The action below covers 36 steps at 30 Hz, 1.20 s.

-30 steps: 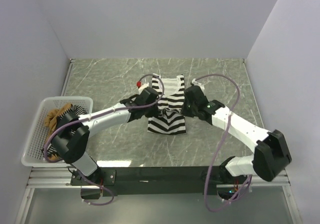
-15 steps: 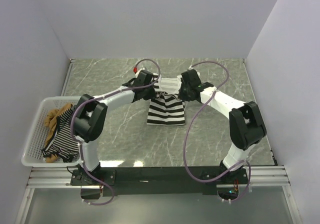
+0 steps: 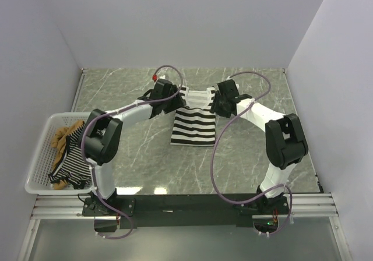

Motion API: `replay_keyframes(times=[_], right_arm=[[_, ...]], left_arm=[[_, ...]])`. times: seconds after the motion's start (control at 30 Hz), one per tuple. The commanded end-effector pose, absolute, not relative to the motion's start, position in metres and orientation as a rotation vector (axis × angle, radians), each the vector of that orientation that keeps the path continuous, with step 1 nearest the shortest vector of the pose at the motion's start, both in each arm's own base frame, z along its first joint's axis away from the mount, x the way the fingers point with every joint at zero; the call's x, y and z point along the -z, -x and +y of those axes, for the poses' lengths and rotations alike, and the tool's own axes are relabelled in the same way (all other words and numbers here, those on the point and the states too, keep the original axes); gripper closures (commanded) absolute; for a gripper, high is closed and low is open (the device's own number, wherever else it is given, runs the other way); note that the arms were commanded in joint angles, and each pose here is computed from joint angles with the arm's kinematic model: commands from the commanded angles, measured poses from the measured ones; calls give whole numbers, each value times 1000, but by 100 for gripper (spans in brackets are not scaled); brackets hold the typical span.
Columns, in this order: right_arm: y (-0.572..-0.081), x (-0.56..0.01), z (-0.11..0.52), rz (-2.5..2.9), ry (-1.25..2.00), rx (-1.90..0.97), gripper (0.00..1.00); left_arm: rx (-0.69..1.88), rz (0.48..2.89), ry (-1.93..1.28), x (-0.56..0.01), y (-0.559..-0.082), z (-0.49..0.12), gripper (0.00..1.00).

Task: Fold and stack the tank tops
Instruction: Fold the tank top

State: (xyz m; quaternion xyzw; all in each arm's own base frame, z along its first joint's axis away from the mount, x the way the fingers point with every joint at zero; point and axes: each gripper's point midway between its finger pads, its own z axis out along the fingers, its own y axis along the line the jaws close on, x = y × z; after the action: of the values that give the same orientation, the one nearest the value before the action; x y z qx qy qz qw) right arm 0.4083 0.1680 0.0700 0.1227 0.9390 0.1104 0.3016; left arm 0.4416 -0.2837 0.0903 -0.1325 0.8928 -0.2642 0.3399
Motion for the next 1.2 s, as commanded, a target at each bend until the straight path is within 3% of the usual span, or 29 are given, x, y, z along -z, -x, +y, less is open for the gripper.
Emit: replay_keyframes(times=[0.0, 0.1, 0.3, 0.63, 0.97, 1.07, 1.17], right_arm=[[-410, -112, 160, 2377, -337, -303, 46], [-383, -108, 166, 2392, -315, -335, 48], [-327, -86, 179, 2429, -286, -393, 65], [-271, -45, 189, 2523, -241, -428, 76], [-252, -25, 178, 2580, -230, -383, 78], [-252, -33, 176, 2562, -232, -383, 74], [-253, -44, 177, 2529, -250, -411, 64]], left_arm=[[702, 2189, 362, -143, -443, -271, 38], [674, 2199, 434, -138, -425, -258, 46], [664, 2294, 413, -108, -384, -268, 66], [576, 2430, 445, -45, -320, -266, 81], [556, 2465, 448, -34, -297, -256, 80], [571, 2432, 426, -51, -297, -254, 73], [564, 2404, 431, -64, -296, -247, 58]])
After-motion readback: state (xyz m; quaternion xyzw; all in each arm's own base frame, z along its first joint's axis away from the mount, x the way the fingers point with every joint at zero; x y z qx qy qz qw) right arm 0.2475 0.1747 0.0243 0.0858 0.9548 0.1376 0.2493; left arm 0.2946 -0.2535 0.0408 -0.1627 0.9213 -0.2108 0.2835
